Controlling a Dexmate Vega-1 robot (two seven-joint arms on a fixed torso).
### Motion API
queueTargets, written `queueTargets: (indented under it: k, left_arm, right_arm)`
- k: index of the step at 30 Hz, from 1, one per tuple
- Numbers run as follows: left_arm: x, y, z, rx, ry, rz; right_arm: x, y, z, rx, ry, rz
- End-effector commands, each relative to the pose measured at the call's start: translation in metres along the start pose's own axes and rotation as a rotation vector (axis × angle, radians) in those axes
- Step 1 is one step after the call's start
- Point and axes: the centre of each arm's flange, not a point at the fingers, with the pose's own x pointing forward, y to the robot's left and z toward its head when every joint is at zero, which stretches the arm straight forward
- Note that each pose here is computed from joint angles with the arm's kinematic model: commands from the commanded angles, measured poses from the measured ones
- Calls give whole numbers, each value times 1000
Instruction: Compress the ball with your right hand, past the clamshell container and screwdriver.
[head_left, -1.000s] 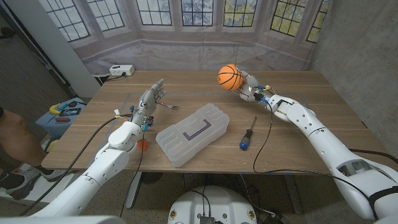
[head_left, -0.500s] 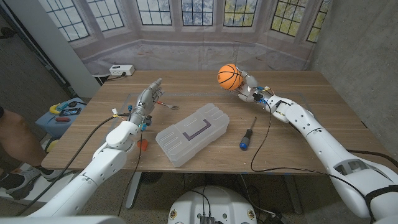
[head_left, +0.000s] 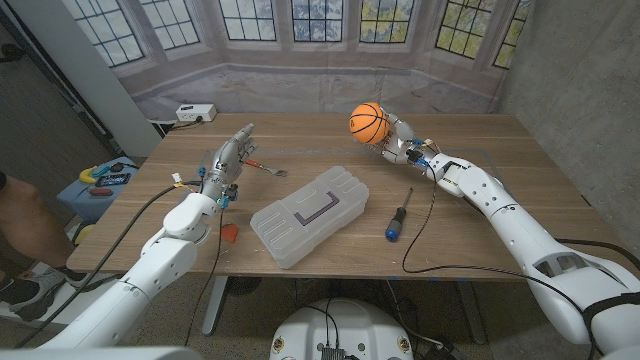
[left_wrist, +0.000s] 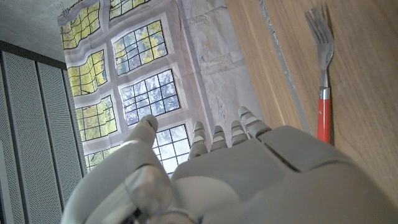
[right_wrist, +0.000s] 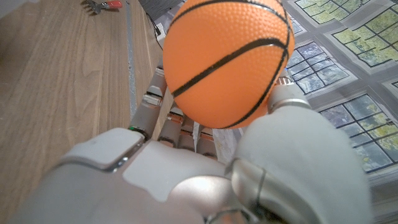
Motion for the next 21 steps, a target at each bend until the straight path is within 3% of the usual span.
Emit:
queueTargets:
  k: [1,21]
  left_arm:
    - [0,4,6,20,-6,-3]
    - [1,1,10,43,-3,-23]
  right_arm:
    - [-3,-2,0,9,2,10]
    - [-13,-7,2,28,10,17]
